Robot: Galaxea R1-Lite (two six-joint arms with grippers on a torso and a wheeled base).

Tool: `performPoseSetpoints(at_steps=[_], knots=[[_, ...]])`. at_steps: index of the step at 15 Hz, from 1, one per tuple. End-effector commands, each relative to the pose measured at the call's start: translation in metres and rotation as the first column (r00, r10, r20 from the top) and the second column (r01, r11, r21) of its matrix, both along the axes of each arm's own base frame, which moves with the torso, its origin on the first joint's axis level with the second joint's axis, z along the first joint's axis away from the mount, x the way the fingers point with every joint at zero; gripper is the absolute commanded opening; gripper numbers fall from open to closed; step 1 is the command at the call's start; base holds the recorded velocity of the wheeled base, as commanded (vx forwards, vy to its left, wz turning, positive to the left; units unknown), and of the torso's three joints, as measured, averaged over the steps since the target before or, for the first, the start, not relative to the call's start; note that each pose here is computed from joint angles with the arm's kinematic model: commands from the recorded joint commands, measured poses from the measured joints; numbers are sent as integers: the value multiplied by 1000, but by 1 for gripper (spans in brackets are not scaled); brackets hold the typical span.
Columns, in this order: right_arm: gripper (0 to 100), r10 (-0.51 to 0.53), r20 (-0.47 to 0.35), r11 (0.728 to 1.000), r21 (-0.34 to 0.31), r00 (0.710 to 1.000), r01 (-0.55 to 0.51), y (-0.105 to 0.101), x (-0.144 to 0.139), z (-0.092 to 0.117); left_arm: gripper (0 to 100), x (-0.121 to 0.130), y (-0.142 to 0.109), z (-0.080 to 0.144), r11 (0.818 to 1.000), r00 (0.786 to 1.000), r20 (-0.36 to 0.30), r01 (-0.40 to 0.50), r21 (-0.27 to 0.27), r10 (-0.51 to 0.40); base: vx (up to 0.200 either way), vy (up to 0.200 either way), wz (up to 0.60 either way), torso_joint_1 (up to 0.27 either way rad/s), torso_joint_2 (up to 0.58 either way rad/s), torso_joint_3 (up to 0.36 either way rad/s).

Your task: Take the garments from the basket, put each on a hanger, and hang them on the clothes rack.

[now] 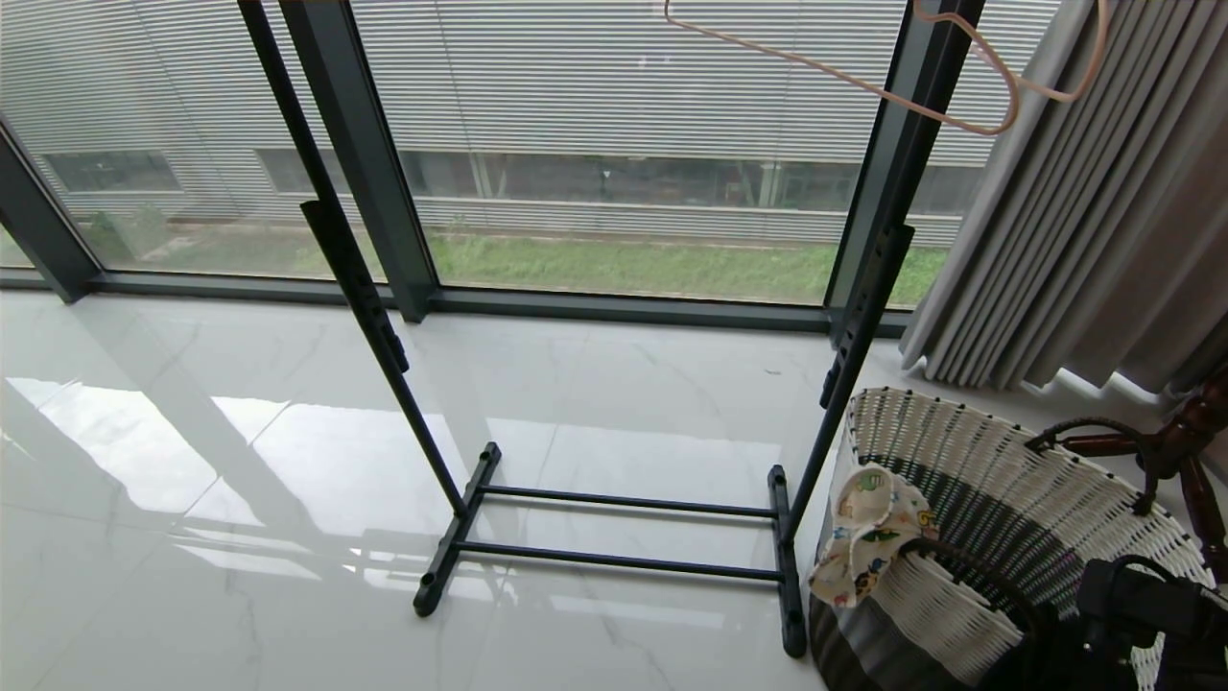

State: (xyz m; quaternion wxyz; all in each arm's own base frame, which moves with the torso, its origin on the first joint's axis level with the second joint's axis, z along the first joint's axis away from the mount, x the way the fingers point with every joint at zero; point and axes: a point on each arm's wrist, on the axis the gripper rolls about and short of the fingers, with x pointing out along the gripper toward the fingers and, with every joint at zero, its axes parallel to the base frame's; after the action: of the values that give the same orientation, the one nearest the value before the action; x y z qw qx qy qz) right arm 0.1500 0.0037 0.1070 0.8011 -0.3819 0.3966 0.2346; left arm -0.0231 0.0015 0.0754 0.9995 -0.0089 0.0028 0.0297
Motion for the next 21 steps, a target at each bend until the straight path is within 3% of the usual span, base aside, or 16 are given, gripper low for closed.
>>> performPoseSetpoints(at_steps=[1,3,4,9,13,15,18,21], knots=[[100,-1,-27,1000,1,1000,1,0,15,-11,100,0,0,0,1000,1000,0,0,0,0,0,0,0,0,0,0],[100,-9,0,1000,-5,1000,9,-1,27,-15,100,0,0,0,1000,1000,0,0,0,0,0,0,0,0,0,0],[0,-25,1,1000,-17,1000,25,-3,29,-17,100,0,0,0,1000,1000,0,0,0,0,0,0,0,0,0,0],[0,-48,-10,998,-46,999,47,-4,30,-19,100,0,0,0,1000,1000,0,0,0,0,0,0,0,0,0,0],[0,-44,90,999,-25,995,47,-3,14,4,100,0,0,0,1000,1000,0,0,-2,0,0,0,0,0,0,0],[0,-39,135,999,28,990,36,-2,-6,30,100,0,0,0,1000,1000,0,0,-3,0,0,0,0,0,0,0],[0,-58,127,990,139,990,40,0,-63,100,100,0,0,0,1000,1000,1,-1,-10,1,0,0,0,0,0,0],[0,-37,118,983,181,992,15,1,-106,135,100,0,0,0,1000,1000,0,0,0,0,0,0,0,0,0,0]])
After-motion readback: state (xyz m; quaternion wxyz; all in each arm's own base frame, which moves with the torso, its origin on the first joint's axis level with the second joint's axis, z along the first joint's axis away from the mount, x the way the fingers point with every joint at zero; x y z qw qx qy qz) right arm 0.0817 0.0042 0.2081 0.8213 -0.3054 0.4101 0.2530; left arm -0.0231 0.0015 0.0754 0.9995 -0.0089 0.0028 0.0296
